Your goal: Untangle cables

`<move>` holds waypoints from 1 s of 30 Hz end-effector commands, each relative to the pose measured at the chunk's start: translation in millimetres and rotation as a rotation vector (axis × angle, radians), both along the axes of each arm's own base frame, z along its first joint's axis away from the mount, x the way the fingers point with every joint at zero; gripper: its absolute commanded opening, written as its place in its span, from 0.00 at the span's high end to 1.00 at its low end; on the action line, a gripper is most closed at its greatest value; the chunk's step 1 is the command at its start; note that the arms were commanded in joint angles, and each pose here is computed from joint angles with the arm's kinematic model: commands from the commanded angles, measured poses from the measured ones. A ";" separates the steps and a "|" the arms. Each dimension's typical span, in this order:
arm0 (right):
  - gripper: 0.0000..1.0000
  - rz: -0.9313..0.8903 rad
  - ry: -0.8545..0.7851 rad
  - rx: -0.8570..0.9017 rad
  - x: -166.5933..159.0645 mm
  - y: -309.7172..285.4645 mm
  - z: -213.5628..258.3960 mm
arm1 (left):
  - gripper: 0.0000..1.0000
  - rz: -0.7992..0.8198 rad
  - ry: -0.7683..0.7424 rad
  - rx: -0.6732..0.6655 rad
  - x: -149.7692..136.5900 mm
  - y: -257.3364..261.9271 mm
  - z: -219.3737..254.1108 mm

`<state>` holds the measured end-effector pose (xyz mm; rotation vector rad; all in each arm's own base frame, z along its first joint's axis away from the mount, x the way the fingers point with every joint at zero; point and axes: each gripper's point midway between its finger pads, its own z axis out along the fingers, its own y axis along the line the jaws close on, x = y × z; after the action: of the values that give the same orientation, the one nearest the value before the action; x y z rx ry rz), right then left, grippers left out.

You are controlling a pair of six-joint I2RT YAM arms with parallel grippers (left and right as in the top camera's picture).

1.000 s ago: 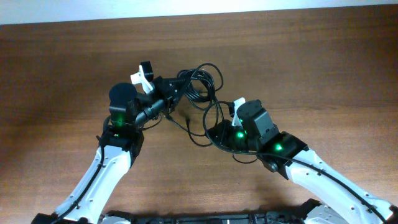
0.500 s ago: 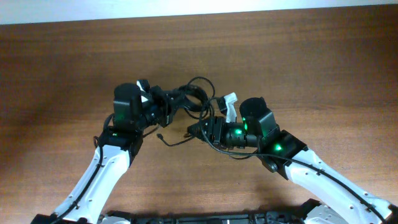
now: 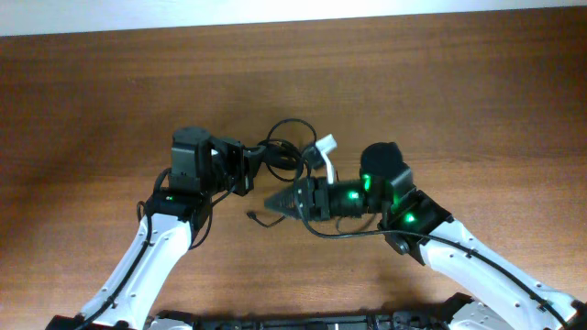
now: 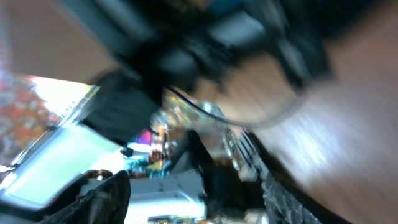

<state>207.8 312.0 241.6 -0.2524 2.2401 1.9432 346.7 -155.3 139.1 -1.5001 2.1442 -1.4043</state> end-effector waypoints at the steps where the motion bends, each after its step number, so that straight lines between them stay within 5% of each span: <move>1: 0.34 -0.192 -0.040 0.038 34.3 -0.3 18.0 | 1.00 0.020 -0.005 -0.034 1.8 -0.8 11.6; 5: 0.34 -0.461 0.067 -0.148 77.7 -17.7 -39.3 | 1.00 -0.014 0.014 -0.111 -2.5 -11.2 19.6; 11: 0.34 -0.479 0.271 -0.255 83.3 -9.8 -105.0 | 1.00 -0.051 -0.046 -0.137 -0.2 -22.1 33.1; 21: 0.31 -0.795 0.432 -0.385 106.4 -49.2 -147.9 | 1.00 -0.089 -0.010 -0.171 -10.9 -40.3 33.6; 30: 0.31 -0.861 0.516 -0.326 120.8 -64.6 -144.5 | 1.00 -0.031 0.111 -0.110 -20.6 -29.2 6.2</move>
<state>313.3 260.5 95.6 0.9807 2.3998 1.2500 332.4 -176.9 137.2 -1.6435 2.1714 -1.4647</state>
